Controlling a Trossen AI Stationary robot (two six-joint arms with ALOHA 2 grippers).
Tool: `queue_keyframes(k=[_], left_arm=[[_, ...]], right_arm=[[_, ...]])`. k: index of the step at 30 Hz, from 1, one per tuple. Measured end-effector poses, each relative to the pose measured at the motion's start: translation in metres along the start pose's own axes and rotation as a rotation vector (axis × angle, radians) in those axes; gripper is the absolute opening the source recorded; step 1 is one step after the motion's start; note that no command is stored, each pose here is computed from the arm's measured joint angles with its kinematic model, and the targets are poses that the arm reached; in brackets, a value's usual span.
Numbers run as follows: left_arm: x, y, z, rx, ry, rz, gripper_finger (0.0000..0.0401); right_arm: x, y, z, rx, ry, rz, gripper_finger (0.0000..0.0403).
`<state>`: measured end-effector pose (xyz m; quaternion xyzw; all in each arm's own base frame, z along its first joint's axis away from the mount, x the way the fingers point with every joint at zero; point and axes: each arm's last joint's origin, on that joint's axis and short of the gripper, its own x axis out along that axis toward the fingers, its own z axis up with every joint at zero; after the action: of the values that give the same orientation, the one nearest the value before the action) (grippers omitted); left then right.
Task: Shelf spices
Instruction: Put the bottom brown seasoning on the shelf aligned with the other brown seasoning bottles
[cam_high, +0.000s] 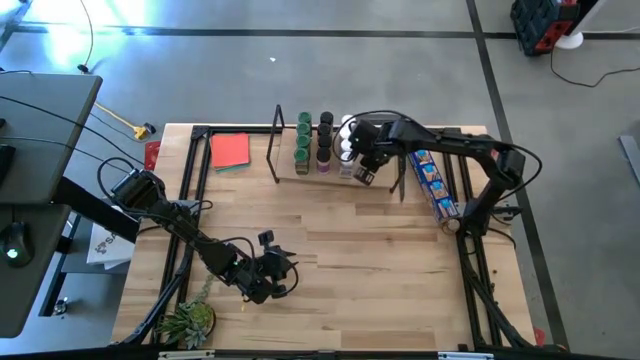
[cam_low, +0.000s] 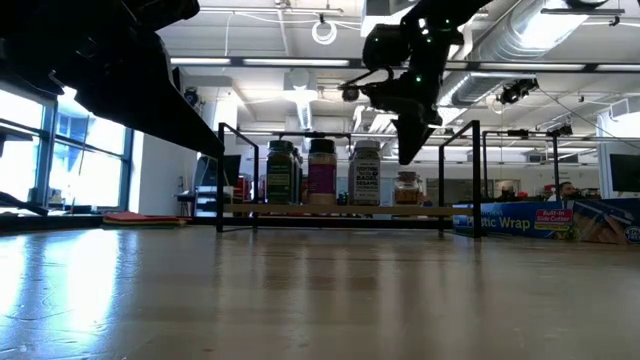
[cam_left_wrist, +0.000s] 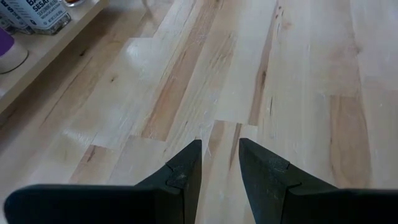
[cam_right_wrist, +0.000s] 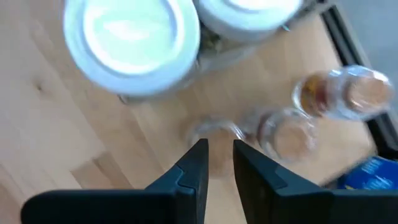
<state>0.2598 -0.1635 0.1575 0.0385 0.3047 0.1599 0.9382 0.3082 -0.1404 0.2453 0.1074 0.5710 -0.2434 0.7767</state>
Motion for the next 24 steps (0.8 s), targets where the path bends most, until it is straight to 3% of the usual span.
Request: queue_keyframes(k=[24], left_arm=[[0.0000,0.0000,-0.0001,-0.001,0.002,-0.002,0.0103]], right_arm=[[0.0067,-0.0077,-0.0072,-0.021,0.046,-0.076,0.0066]])
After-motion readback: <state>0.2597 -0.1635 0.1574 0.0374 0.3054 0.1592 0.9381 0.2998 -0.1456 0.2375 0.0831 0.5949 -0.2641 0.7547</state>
